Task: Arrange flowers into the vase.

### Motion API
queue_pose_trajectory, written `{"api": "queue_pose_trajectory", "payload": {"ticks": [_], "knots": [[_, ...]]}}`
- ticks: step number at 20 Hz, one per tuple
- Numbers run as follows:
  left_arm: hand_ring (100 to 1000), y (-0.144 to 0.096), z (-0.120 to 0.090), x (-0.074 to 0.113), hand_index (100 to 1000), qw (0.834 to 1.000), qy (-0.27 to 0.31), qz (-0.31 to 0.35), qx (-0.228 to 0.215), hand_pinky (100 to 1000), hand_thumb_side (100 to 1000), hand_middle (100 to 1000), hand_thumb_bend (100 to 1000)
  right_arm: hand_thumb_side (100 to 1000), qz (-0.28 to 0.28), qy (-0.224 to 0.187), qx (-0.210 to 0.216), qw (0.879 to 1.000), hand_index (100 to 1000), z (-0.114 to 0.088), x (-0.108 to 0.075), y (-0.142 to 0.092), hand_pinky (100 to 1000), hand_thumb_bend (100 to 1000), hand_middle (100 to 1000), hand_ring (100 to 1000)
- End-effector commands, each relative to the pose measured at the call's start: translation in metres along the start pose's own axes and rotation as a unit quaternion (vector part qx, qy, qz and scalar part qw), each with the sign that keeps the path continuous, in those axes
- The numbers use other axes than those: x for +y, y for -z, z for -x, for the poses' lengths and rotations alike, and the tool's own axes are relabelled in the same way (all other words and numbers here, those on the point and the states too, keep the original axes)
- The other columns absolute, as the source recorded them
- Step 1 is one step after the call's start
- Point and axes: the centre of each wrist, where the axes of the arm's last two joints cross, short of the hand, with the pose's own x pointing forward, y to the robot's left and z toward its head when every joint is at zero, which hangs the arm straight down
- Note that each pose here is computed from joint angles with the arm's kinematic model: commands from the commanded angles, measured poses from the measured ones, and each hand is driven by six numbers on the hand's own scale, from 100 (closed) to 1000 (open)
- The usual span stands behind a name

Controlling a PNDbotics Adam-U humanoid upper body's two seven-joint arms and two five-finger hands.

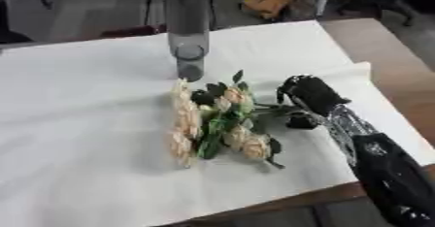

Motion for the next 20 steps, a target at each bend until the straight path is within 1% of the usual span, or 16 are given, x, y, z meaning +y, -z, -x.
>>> {"api": "queue_pose_trajectory", "payload": {"ticks": [1,2,4,6,9,11,14,15,18,20], "knots": [[729,0.003,-0.005,0.002,669,1.000,0.001,-0.001,-0.010,570,615,632,939,374,0.013,-0.008,0.008,1.000,433,0.010,-0.010,-0.001,210,232,219,411],[729,0.003,-0.005,0.002,669,1.000,0.001,-0.001,-0.010,570,615,632,939,391,0.015,-0.006,0.011,1.000,410,0.011,-0.009,-0.002,192,221,205,400],[729,0.003,-0.005,0.002,668,1.000,0.001,-0.001,-0.010,570,615,632,939,402,0.019,-0.001,0.016,1.000,399,0.011,-0.008,-0.002,161,194,182,380],[729,0.003,-0.005,0.002,668,1.000,0.001,-0.001,-0.009,569,615,632,939,418,0.024,0.003,0.020,1.000,392,0.012,-0.007,-0.003,151,173,177,375],[728,0.003,-0.005,0.002,668,1.000,0.000,-0.001,-0.009,570,615,631,939,462,0.031,0.009,0.025,0.999,392,0.013,-0.006,-0.005,185,110,180,407],[728,0.003,-0.005,0.002,668,1.000,0.000,-0.001,-0.009,570,615,631,939,475,0.035,0.013,0.028,0.999,394,0.014,-0.004,-0.006,201,100,195,423],[728,0.003,-0.005,0.001,668,1.000,-0.001,-0.001,-0.008,570,615,631,939,471,0.040,0.027,0.032,0.998,403,0.014,-0.002,-0.007,225,100,215,445],[727,0.003,-0.005,0.001,668,1.000,-0.001,-0.001,-0.008,570,615,631,938,454,0.041,0.033,0.034,0.998,419,0.014,-0.001,-0.008,228,100,214,452],[727,0.003,-0.005,0.001,668,1.000,-0.001,-0.001,-0.008,570,615,630,939,419,0.042,0.060,0.048,0.996,426,0.015,0.003,-0.010,226,100,202,453],[727,0.003,-0.005,0.002,668,1.000,-0.001,-0.002,-0.008,570,615,630,938,415,0.043,0.077,0.057,0.994,426,0.015,0.005,-0.011,212,100,189,447]]}}
